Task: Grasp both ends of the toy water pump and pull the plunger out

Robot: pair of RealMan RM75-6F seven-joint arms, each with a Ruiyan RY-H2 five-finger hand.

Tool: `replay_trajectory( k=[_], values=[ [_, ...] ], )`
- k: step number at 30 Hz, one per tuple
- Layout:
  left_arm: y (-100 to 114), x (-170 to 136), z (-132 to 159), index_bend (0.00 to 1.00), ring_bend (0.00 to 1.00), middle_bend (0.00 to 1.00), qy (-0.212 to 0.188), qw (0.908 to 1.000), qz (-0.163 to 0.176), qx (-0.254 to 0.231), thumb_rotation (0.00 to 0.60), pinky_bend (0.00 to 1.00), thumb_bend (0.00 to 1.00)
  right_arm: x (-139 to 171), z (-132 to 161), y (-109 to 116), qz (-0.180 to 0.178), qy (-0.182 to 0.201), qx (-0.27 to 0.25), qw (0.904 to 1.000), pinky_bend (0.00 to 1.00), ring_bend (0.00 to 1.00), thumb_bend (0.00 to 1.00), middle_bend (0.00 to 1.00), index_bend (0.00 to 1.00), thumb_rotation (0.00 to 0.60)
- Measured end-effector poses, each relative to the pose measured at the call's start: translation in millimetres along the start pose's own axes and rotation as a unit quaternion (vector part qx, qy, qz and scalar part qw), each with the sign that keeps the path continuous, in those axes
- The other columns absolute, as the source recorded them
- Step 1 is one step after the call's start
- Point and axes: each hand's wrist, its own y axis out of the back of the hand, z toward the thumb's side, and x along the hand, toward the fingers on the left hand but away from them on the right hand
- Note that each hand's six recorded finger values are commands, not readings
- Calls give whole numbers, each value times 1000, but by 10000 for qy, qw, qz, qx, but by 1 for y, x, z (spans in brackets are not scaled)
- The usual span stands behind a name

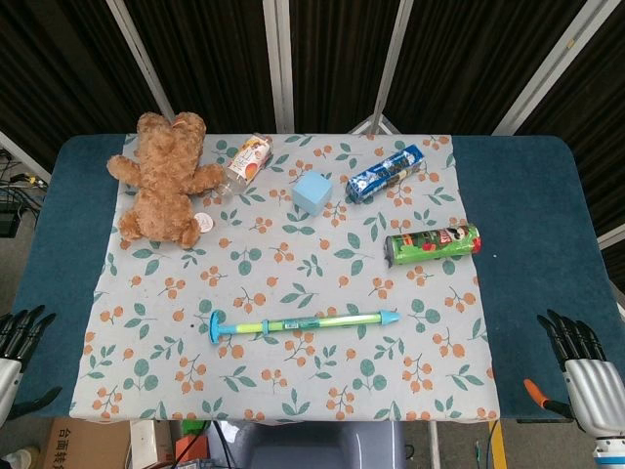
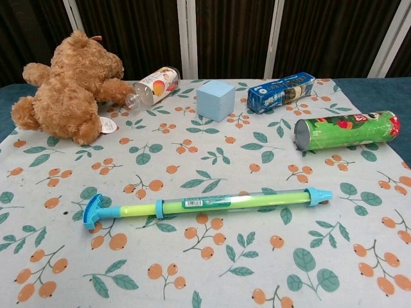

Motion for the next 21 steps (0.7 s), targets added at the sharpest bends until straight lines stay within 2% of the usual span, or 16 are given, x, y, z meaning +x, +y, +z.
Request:
replay_trajectory(
  k=[21],
  values=[
    [0, 1, -1, 0, 0, 0, -11, 9999, -103, -38, 600, 42, 69, 1, -2, 1, -15, -31, 57, 10000, 0, 0, 276, 0, 0, 600]
  ],
)
